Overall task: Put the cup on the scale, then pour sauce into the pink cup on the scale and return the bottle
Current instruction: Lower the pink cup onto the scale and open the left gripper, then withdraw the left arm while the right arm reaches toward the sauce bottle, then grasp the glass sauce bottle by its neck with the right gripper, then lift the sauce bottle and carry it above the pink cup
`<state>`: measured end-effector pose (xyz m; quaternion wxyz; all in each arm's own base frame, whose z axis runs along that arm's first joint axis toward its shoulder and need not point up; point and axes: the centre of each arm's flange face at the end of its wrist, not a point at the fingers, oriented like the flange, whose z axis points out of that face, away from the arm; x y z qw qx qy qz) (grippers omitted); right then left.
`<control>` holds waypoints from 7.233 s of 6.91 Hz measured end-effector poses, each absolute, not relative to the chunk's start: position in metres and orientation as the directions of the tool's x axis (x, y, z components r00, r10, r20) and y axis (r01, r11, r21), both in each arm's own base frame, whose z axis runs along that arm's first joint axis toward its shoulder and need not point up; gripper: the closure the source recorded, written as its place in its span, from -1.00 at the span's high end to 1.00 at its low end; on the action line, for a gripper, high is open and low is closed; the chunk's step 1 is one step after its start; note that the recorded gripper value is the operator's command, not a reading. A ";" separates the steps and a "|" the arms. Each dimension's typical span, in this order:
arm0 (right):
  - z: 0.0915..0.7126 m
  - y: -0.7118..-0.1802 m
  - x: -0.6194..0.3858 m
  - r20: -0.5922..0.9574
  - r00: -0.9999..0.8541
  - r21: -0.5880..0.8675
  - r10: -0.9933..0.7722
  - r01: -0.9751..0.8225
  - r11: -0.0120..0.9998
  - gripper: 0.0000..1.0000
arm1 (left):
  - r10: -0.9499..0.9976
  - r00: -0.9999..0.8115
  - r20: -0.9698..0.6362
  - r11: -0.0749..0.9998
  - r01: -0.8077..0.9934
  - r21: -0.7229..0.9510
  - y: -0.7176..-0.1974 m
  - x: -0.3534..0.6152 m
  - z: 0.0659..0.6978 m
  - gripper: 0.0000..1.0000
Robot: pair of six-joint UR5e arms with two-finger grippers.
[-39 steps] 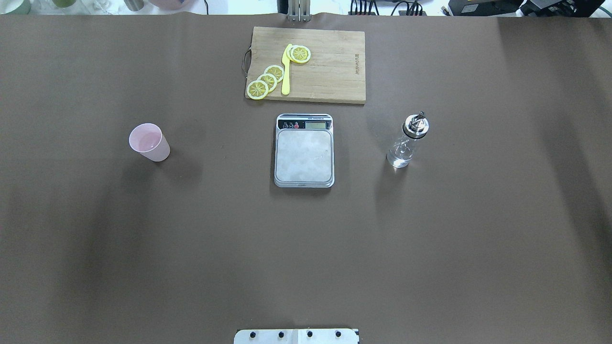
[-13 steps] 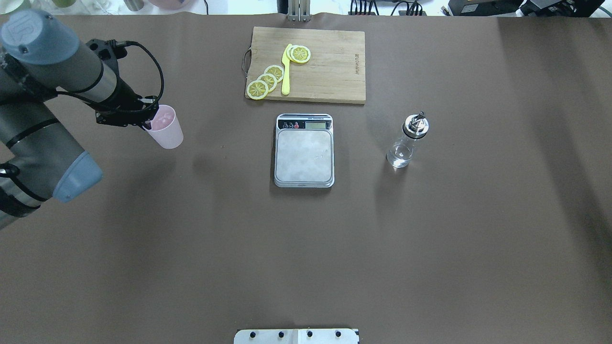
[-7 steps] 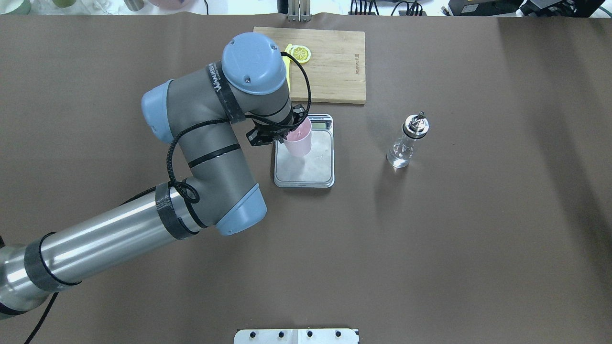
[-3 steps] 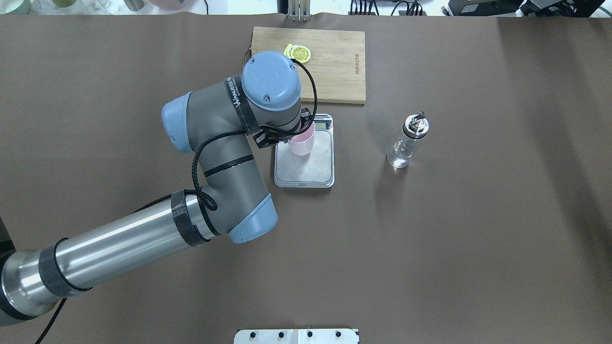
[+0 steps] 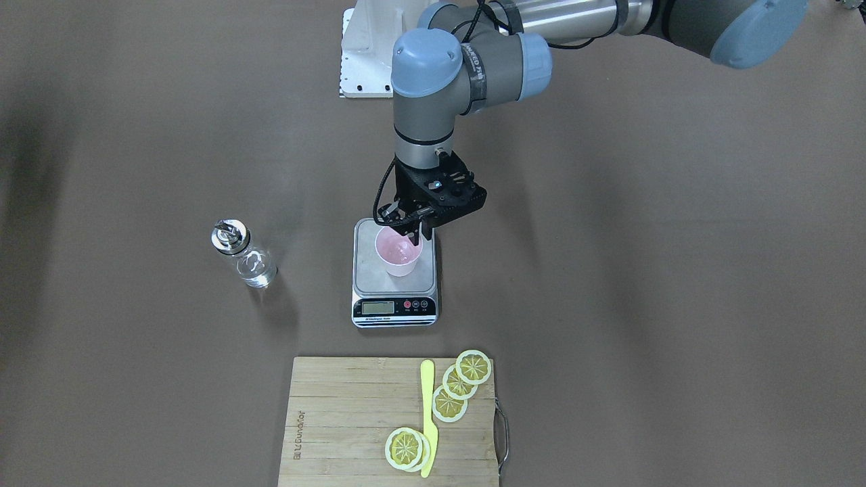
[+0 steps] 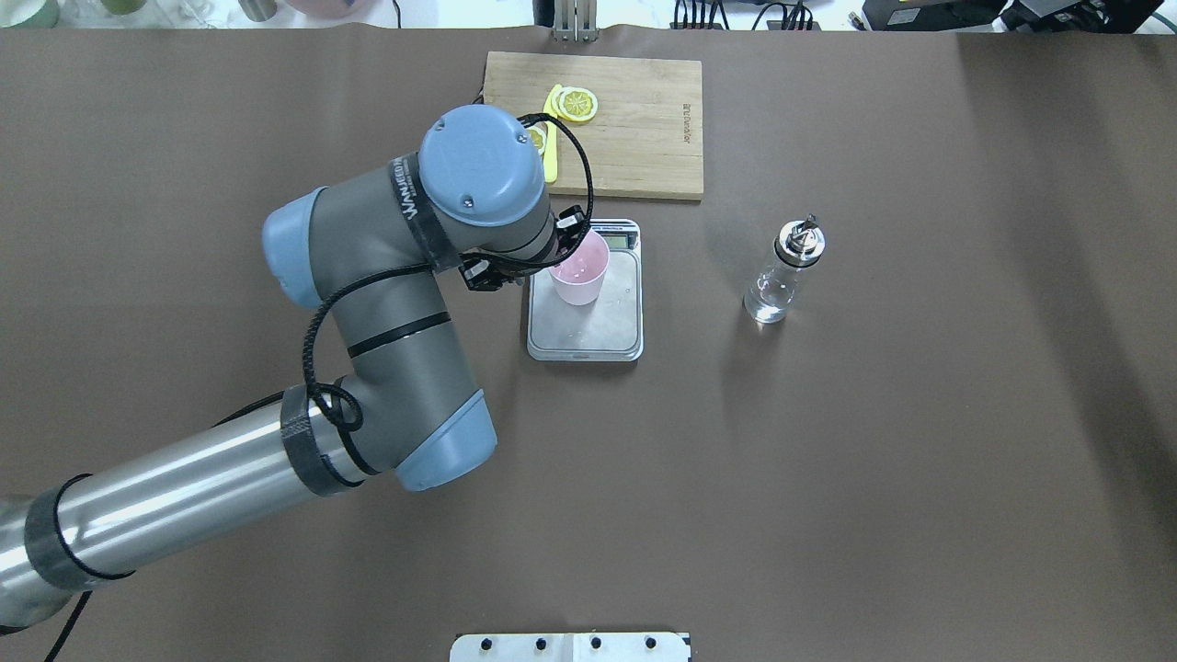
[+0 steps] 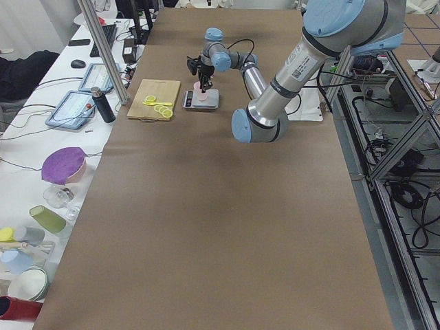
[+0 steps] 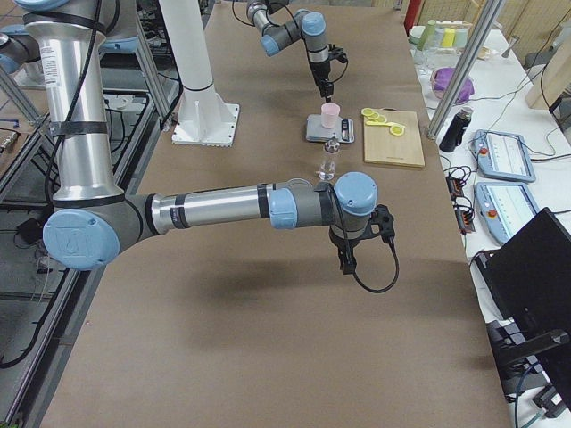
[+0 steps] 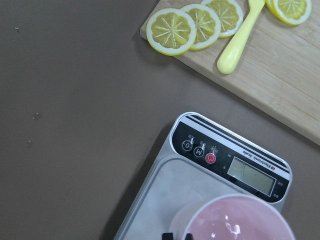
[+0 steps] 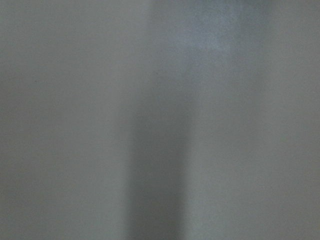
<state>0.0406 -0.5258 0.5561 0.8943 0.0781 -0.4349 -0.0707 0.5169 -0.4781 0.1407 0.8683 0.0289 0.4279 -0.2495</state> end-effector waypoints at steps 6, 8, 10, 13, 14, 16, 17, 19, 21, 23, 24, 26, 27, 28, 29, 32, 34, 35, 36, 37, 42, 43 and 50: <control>0.295 -0.490 -0.098 0.748 0.631 0.282 -0.207 -0.019 0.959 1.00 | -0.252 0.644 -0.722 0.928 0.373 0.009 -0.505 0.325 0.252 0.97; 0.240 -0.439 -0.151 0.786 0.586 0.300 -0.196 -0.085 0.950 1.00 | -0.249 0.661 -0.708 0.930 0.367 0.016 -0.508 0.312 0.270 0.97; 0.213 -0.387 -0.225 0.789 0.588 0.324 -0.180 -0.150 0.934 1.00 | -0.235 0.680 -0.695 0.935 0.353 0.029 -0.510 0.307 0.282 0.97; 0.251 -0.321 -0.281 0.759 0.612 0.414 -0.221 -0.192 0.890 1.00 | -0.218 0.702 -0.678 0.941 0.336 0.046 -0.514 0.299 0.299 0.97; 0.280 -0.301 -0.289 0.750 0.617 0.451 -0.239 -0.212 0.867 1.00 | -0.218 0.703 -0.677 0.941 0.335 0.046 -0.514 0.299 0.300 0.97; 0.329 -0.297 -0.312 0.738 0.626 0.505 -0.251 -0.265 0.822 1.00 | -0.219 0.706 -0.674 0.941 0.335 0.045 -0.515 0.300 0.303 0.97; 0.354 -0.305 -0.328 0.737 0.626 0.531 -0.254 -0.303 0.792 1.00 | -0.219 0.706 -0.674 0.941 0.334 0.045 -0.515 0.300 0.303 0.97; 0.381 -0.323 -0.362 0.727 0.636 0.573 -0.259 -0.355 0.739 1.00 | -0.218 0.706 -0.674 0.941 0.334 0.046 -0.515 0.300 0.302 0.97; 0.388 -0.342 -0.395 0.687 0.671 0.625 -0.278 -0.352 0.696 1.00 | -0.218 0.707 -0.673 0.942 0.334 0.046 -0.516 0.301 0.303 0.97; 0.390 -0.357 -0.405 0.649 0.707 0.667 -0.282 -0.350 0.658 1.00 | -0.219 0.708 -0.671 0.941 0.334 0.046 -0.517 0.302 0.303 0.97; 0.390 -0.364 -0.405 0.629 0.725 0.687 -0.281 -0.348 0.638 1.00 | -0.220 0.709 -0.670 0.941 0.334 0.045 -0.518 0.303 0.304 0.97; 0.395 -0.379 -0.411 0.625 0.731 0.698 -0.273 -0.367 0.615 1.00 | -0.221 0.710 -0.669 0.941 0.334 0.044 -0.520 0.304 0.304 0.97; 0.400 -0.386 -0.420 0.631 0.726 0.699 -0.274 -0.378 0.607 1.00 | -0.222 0.712 -0.667 0.942 0.334 0.043 -0.521 0.305 0.305 0.97; 0.402 -0.391 -0.425 0.635 0.722 0.699 -0.275 -0.385 0.603 1.00 | -0.224 0.713 -0.664 0.941 0.335 0.041 -0.522 0.306 0.306 0.97; 0.402 -0.394 -0.426 0.637 0.720 0.698 -0.273 -0.390 0.600 1.00 | -0.226 0.715 -0.662 0.942 0.334 0.040 -0.523 0.307 0.308 0.97; 0.397 -0.406 -0.433 0.639 0.721 0.700 -0.269 -0.400 0.591 1.00 | -0.228 0.717 -0.658 0.942 0.333 0.037 -0.524 0.308 0.310 0.97; 0.399 -0.413 -0.433 0.632 0.729 0.703 -0.262 -0.398 0.589 0.96 | -0.229 0.717 -0.658 0.942 0.334 0.037 -0.525 0.309 0.311 0.97; 0.401 -0.416 -0.433 0.627 0.734 0.706 -0.260 -0.396 0.587 0.88 | -0.229 0.714 -0.661 0.941 0.336 0.038 -0.526 0.310 0.311 0.97; 0.399 -0.419 -0.435 0.627 0.734 0.707 -0.260 -0.397 0.585 0.82 | -0.228 0.713 -0.662 0.941 0.337 0.038 -0.527 0.311 0.311 0.97; 0.395 -0.422 -0.437 0.630 0.732 0.708 -0.261 -0.401 0.582 0.82 | -0.227 0.713 -0.663 0.941 0.336 0.039 -0.527 0.311 0.311 0.97; 0.392 -0.425 -0.440 0.623 0.735 0.714 -0.267 -0.395 0.578 -1.00 | -0.229 0.714 -0.662 0.941 0.337 0.037 -0.527 0.311 0.312 0.97; 0.385 -0.434 -0.433 0.601 0.745 0.735 -0.290 -0.373 0.567 -1.00 | -0.229 0.714 -0.662 0.941 0.337 0.037 -0.527 0.311 0.312 0.97; 0.273 -0.423 -0.480 -0.103 0.953 0.906 -0.284 0.208 0.369 -1.00 | -0.239 0.724 -0.647 0.942 0.335 0.028 -0.532 0.313 0.323 0.97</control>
